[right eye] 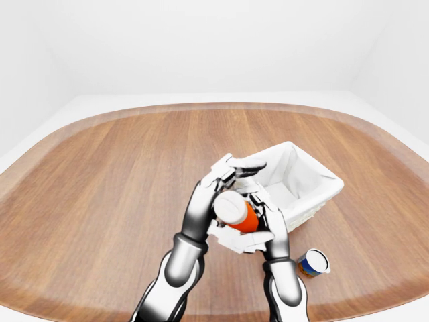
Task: Pick up the ketchup, and put it in the basket.
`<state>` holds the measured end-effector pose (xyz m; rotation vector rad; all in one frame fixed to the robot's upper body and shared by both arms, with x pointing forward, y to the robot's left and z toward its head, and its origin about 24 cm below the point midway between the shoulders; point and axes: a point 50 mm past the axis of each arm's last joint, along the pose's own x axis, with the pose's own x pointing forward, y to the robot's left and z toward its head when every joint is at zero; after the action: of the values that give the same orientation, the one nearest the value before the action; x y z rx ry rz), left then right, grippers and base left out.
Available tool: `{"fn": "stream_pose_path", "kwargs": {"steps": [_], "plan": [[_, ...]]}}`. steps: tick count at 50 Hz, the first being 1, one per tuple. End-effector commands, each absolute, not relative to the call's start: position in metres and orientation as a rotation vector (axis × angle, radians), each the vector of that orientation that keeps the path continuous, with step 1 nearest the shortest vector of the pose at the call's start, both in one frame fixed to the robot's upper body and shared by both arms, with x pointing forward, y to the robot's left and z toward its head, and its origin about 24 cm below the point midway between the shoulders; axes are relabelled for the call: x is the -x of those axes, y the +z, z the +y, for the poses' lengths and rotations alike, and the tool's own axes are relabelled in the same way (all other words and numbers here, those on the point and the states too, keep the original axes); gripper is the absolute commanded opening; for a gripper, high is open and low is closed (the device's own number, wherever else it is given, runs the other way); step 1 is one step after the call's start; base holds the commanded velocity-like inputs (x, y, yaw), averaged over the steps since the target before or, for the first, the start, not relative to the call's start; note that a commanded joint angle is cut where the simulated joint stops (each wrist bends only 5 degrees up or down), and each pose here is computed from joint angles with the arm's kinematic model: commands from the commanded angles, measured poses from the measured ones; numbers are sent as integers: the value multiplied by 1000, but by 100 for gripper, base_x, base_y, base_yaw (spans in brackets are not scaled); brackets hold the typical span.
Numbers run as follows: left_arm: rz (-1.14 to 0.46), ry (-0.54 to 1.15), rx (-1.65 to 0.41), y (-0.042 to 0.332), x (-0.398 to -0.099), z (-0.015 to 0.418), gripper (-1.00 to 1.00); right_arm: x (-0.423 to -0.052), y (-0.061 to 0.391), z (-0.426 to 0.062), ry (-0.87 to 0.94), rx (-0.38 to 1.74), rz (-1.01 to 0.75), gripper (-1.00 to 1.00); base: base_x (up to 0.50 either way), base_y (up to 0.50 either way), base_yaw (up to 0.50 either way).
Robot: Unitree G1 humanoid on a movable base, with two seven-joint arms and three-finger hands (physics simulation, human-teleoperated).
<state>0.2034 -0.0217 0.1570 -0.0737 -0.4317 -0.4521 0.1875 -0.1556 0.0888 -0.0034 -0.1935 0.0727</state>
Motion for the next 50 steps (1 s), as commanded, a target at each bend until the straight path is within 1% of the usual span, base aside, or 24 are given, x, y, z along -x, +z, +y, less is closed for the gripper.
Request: {"fn": "stream_pose_path", "kwargs": {"steps": [1, 16, 23, 32, 36, 45, 50], "plan": [[-388, -490, 69, 147, -201, -32, 100, -191, 101, -140, 30, 59, -259, -100, 0, 0, 0], [-377, -490, 48, 143, -201, -30, 100, -193, 100, -139, 31, 63, -255, -100, 0, 0, 0], [-386, -469, 42, 144, -203, -20, 100, -194, 98, -139, 29, 63, -252, -100, 0, 0, 0], [-503, -429, 31, 164, -190, 6, 100, -195, 97, -139, 24, 61, -253, -100, 0, 0, 0], [-524, -406, 19, 167, -188, 17, 100, -195, 97, -139, 25, 61, -252, -100, 0, 0, 0], [-511, -334, -19, 162, -184, 47, 100, -197, 95, -137, 32, 62, -247, -100, 0, 0, 0], [-470, -299, -68, 153, -187, 63, 100, -196, 95, -136, 34, 62, -247, -100, 0, 0, 0]]}}
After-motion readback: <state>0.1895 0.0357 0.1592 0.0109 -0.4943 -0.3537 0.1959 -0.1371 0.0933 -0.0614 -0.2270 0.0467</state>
